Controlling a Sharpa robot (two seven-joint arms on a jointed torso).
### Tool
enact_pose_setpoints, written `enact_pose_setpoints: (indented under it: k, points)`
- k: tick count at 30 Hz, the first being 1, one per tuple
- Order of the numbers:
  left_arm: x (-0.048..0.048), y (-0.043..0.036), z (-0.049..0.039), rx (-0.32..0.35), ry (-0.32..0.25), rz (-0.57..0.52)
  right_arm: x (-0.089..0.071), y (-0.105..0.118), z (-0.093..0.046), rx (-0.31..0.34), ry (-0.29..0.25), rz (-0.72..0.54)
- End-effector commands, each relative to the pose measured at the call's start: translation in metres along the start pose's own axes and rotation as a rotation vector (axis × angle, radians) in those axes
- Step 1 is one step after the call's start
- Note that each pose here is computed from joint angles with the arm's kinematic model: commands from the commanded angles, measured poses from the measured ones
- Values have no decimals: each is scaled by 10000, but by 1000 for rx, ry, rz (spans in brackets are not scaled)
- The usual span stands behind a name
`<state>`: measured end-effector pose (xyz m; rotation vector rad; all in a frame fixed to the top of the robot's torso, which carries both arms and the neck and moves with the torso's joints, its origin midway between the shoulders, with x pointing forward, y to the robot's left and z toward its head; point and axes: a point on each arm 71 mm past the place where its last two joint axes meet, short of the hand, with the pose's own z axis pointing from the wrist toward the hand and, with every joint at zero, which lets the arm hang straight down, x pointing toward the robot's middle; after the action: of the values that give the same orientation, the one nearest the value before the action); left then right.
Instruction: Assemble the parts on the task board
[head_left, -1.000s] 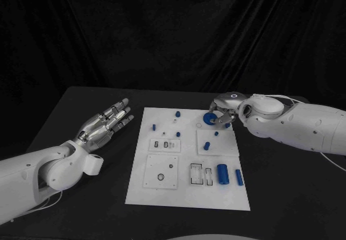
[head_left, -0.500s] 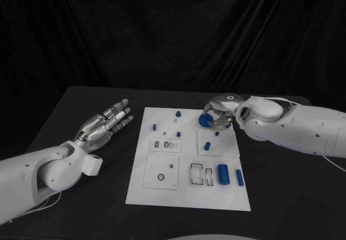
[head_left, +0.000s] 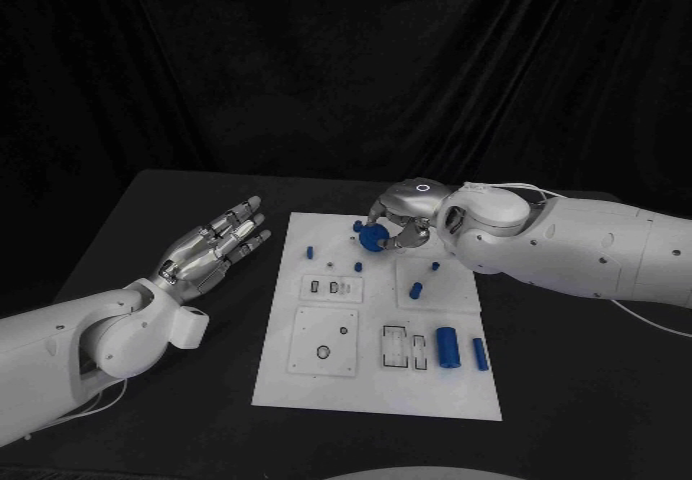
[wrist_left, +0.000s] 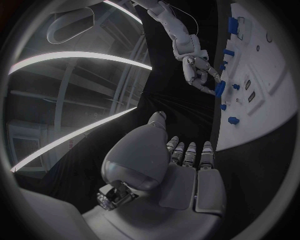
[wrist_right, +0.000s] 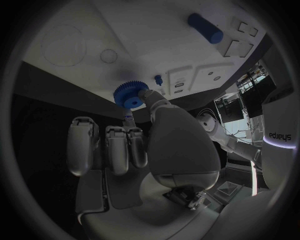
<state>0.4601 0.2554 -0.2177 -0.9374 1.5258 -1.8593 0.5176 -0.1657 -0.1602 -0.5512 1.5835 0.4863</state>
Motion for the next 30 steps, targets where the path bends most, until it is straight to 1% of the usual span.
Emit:
enact_pose_setpoints:
  k: [1,8,12,19,30]
  points:
    - [20,1,13,7,17,-10,3,54,71,-33,28,2]
    - [36,10,36,7,24,-14,10,140,232,-56,40,-2]
    - [37,11,41,8,25,-14,21,162,296,-58,47,-5]
    - [39,12,43,8,26,-14,38,171,355,-53,51,-8]
    - [48,17,56,8,30,-16,49,144,387,-37,57,-12]
